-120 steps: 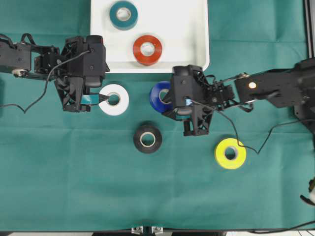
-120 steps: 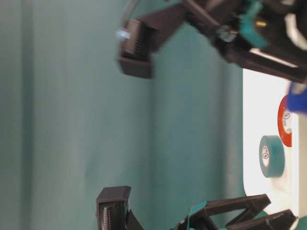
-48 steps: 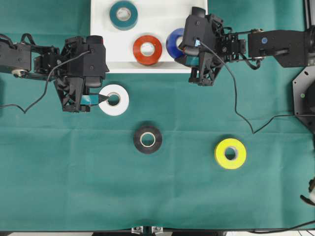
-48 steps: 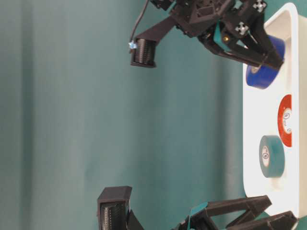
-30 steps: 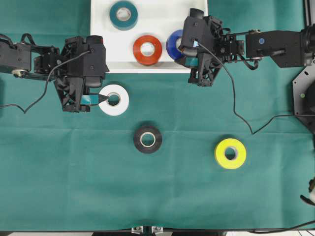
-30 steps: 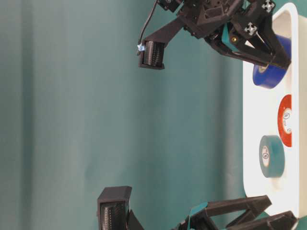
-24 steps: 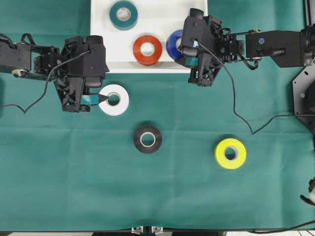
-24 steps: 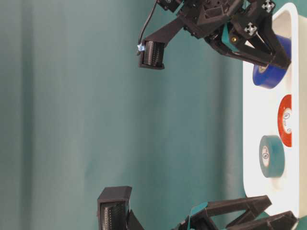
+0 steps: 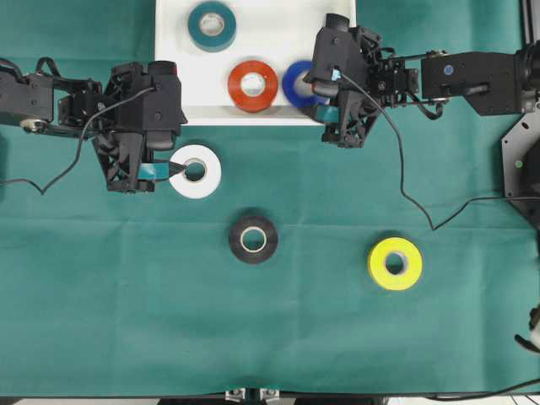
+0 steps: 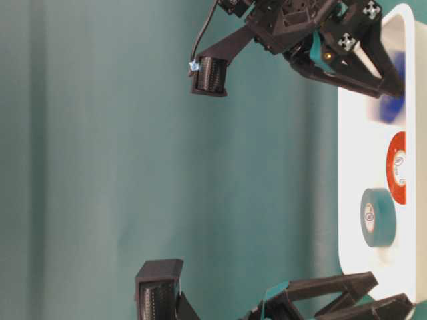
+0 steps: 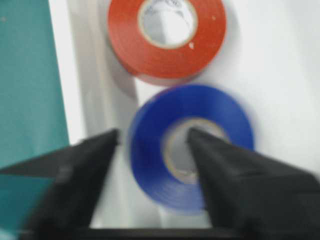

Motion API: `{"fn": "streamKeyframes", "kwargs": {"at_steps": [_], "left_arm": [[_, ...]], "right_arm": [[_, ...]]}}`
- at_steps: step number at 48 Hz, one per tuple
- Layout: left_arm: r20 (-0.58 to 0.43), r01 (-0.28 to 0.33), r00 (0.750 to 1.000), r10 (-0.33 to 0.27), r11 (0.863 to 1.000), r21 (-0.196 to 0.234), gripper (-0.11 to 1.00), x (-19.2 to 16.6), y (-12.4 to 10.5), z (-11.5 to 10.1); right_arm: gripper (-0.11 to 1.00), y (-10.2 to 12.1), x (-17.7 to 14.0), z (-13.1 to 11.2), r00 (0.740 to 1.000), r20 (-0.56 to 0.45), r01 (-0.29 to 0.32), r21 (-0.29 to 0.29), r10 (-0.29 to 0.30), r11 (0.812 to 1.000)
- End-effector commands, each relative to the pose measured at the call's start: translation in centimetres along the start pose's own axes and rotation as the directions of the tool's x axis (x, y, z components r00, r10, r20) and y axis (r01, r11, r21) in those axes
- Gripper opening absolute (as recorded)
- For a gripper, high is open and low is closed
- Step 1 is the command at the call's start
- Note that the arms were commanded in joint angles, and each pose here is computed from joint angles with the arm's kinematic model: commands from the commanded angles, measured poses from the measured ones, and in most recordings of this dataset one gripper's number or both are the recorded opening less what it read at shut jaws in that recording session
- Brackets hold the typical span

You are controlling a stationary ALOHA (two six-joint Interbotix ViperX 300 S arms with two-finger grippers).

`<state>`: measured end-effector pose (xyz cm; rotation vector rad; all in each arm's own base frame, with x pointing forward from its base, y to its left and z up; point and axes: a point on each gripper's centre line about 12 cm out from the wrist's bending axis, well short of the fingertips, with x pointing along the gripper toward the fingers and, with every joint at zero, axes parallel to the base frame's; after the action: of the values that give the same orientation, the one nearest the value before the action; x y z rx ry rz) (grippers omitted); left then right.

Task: Put the tape alternately from left to right into the white case.

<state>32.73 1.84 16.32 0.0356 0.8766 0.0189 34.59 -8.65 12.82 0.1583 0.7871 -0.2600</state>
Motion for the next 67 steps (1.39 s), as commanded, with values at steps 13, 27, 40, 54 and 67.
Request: {"fn": "streamKeyframes", "kwargs": {"at_steps": [13, 27, 40, 54, 67], "left_arm": [[0.037, 0.0, 0.999, 0.0, 1.0, -0.007, 0.65, -0.7, 0.0, 0.9], [0.034, 0.003, 0.999, -0.003, 1.0, -0.008, 0.65, -0.7, -0.2, 0.8], [0.037, 0.028, 0.999, -0.028, 1.0, -0.005, 0.64, -0.7, -1.4, 0.9], [0.012, 0.056, 0.998, -0.056, 0.998, -0.009, 0.65, -0.2, -2.9, 0.3], [0.001, 0.092, 0.996, -0.092, 0.995, -0.031, 0.64, -0.1, -4.7, -0.1]], "right_arm": [[0.77, 0.0, -0.3, 0.8, 1.0, 0.028, -0.004, 0.0, 0.004, 1.0], [0.77, 0.0, -0.3, 0.8, 1.0, 0.031, -0.005, 0.001, 0.005, 1.0], [0.77, 1.6, -1.3, 1.5, 0.997, 0.062, -0.036, -0.029, 0.038, 0.999], [0.77, 4.7, -2.3, 1.8, 0.991, 0.084, -0.099, -0.087, 0.106, 0.991], [0.77, 6.7, -2.5, 1.4, 0.986, 0.076, -0.139, -0.125, 0.149, 0.982]]}}
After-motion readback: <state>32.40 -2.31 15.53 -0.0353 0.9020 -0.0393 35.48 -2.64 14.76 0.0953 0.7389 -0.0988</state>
